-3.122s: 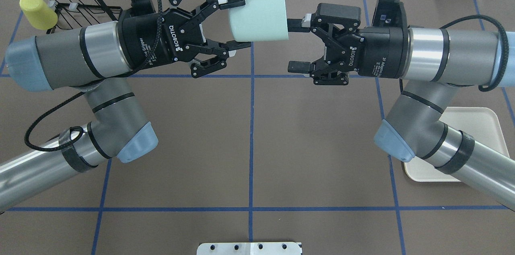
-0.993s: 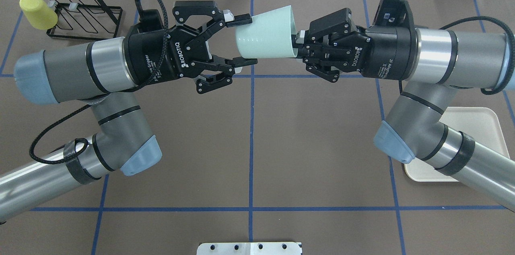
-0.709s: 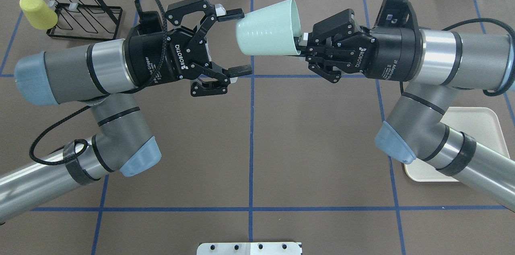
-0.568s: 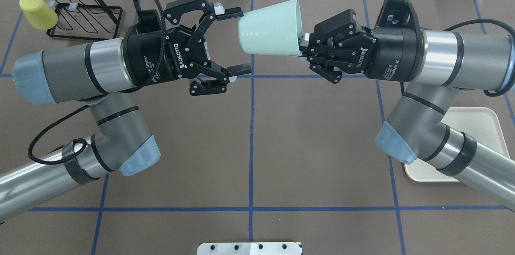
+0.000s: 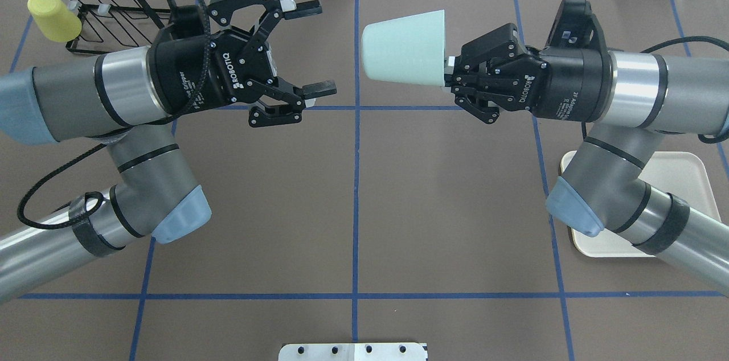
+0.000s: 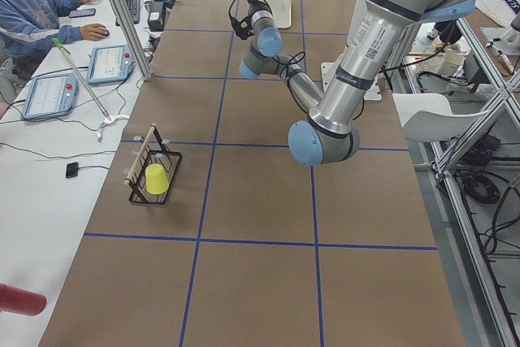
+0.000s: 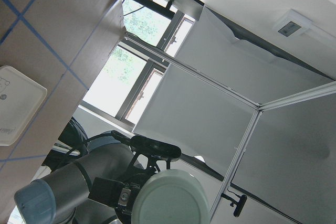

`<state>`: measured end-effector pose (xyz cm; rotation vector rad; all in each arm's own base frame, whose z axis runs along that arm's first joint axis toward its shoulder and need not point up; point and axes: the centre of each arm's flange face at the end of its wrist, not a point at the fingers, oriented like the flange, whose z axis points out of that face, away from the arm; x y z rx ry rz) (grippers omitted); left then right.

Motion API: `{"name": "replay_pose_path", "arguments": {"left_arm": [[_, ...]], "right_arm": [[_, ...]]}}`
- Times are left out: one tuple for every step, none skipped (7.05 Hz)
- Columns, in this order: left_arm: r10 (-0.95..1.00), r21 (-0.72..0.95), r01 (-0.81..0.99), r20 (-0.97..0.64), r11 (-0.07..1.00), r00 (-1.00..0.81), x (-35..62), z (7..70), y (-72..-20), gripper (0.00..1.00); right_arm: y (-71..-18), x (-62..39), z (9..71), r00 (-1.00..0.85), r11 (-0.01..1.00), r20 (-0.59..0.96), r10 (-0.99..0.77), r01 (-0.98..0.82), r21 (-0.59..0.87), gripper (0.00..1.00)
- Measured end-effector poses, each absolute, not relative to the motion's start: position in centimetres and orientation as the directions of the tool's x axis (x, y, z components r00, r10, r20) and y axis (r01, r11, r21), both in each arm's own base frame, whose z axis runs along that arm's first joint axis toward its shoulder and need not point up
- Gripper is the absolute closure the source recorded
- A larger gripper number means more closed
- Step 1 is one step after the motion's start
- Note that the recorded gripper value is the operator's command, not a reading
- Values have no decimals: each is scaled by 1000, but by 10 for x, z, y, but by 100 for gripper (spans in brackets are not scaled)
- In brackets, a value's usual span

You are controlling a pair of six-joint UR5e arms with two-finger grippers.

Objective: Left arm grabs green cup and hands to right arm on tray

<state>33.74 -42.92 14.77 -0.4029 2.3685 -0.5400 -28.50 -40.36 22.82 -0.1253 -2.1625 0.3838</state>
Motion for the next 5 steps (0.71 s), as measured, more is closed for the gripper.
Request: {"name": "replay_pose_path", "arguments": {"left_arm": [[-387, -477, -95, -563, 874, -730, 334, 155, -438, 0], [-365, -482, -48, -591, 875, -719, 334, 162, -445, 0], [-355, -496, 5, -627, 868, -693, 335, 172, -453, 0], [-337, -500, 73, -678, 863, -653, 338, 186, -459, 0], [-310, -486, 161, -743, 859, -593, 341, 203, -464, 0]], "right_arm": [[-409, -271, 252, -539, 937, 807, 243, -83, -338, 100], [-417, -252, 276, -460, 936, 853, 245, -117, -332, 100], [-428, -229, 298, -354, 940, 905, 238, -149, -306, 100], [-435, -203, 324, -247, 943, 940, 233, -178, -281, 100], [-432, -180, 363, -148, 946, 964, 219, -208, -247, 100]]}}
